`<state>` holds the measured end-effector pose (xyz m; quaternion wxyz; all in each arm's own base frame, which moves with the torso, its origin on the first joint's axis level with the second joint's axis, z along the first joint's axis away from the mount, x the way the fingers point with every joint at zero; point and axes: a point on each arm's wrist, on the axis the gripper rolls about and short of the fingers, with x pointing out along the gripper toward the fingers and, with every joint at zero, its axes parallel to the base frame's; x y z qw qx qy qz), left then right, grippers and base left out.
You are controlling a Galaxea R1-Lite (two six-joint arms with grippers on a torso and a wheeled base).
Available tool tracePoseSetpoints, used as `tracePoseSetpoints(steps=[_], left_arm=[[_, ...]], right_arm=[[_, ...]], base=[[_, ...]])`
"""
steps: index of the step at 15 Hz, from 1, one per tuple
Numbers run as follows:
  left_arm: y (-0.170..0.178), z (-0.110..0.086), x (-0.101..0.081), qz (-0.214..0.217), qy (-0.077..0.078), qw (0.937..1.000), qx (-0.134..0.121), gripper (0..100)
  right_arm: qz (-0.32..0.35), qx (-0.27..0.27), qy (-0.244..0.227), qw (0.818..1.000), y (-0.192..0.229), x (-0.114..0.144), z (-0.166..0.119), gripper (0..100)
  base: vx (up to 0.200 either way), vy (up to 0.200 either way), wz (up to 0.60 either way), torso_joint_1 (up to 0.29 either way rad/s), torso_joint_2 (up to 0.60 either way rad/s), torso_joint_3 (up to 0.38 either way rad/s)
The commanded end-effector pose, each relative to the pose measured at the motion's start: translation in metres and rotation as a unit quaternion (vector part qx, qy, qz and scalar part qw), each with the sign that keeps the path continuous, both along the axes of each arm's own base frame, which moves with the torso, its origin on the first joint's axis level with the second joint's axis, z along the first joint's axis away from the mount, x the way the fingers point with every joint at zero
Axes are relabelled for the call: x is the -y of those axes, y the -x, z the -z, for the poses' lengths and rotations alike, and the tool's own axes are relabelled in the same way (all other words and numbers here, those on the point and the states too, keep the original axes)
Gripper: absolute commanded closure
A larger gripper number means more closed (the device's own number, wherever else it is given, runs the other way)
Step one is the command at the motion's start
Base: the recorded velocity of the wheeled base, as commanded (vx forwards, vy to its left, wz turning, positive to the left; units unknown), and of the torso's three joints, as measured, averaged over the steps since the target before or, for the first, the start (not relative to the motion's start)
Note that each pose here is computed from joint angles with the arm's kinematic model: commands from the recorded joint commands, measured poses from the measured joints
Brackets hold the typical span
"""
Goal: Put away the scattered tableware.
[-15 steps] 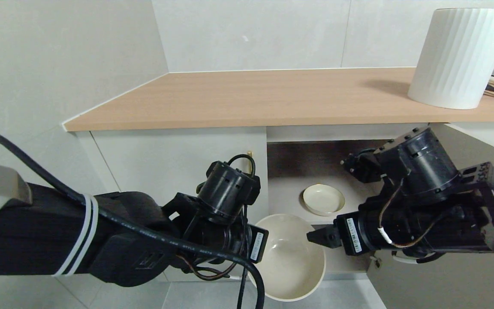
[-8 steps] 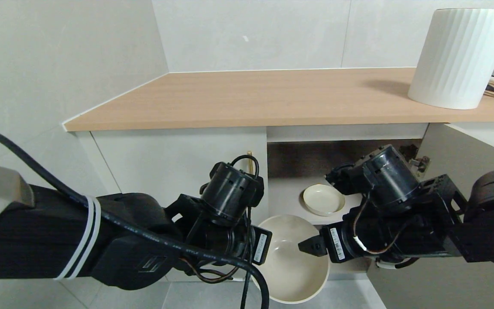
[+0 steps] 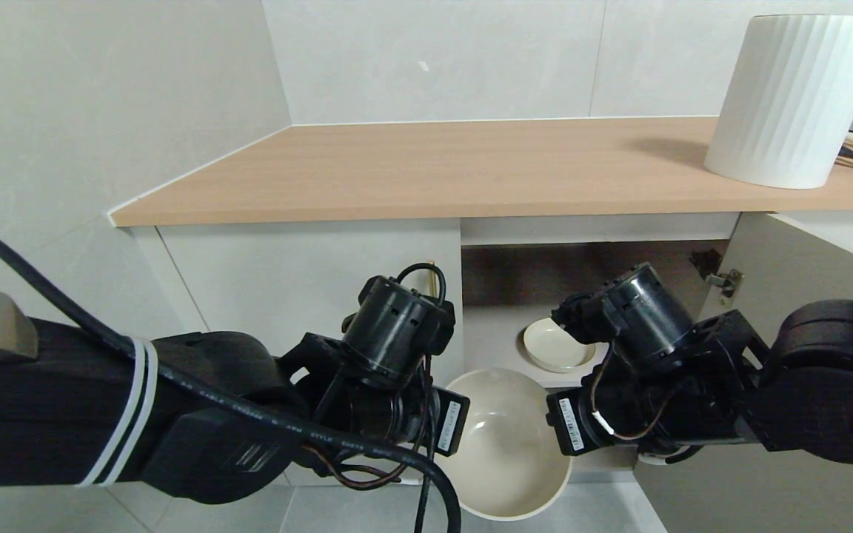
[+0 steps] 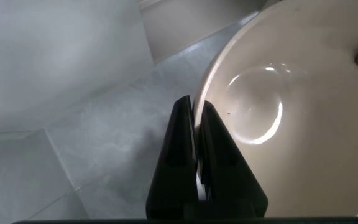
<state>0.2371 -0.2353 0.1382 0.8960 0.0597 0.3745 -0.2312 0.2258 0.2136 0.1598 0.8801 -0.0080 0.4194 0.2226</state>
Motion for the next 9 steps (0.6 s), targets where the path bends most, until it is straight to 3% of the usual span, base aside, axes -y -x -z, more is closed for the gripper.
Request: tracePoseSetpoints(steps=[1,4,5,7,9], left_arm=[[0.0003,-0.0002,0.0002,0.001,0.001,1.0000,0.000,100],[0.0005,0.0003,0.0000,0.001,-0.001,1.0000,-0.001,100],[0.0002,0.0013,0.0002,0.000,-0.003,1.0000,-0.001,0],[-0.0006,0.0027,0.0004,-0.006,-0.008,0.9999,0.002,0],[-0.0003,-0.0009,0.0001,-0.011,0.001,0.9999,0.005,0]], right_arm=[[-0.002,-0.002,0.001,1.000,-0.0001,-0.0011,0.0017,100],[0.004,0.002,0.004,1.000,-0.0006,-0.0011,0.0017,100],[0.010,0.003,0.004,1.000,-0.0011,-0.0013,0.0017,100],[0.011,0.002,0.004,1.000,-0.0013,-0.0015,0.0022,100],[0.019,0.002,0.009,1.000,-0.0049,0.0000,0.0047,100]], base=[[0.000,0.000,0.00,0.000,0.00,0.000],[0.000,0.000,0.00,0.000,0.00,0.000],[0.000,0.000,0.00,0.000,0.00,0.000],[0.000,0.000,0.00,0.000,0.00,0.000],[0.000,0.000,0.00,0.000,0.00,0.000]])
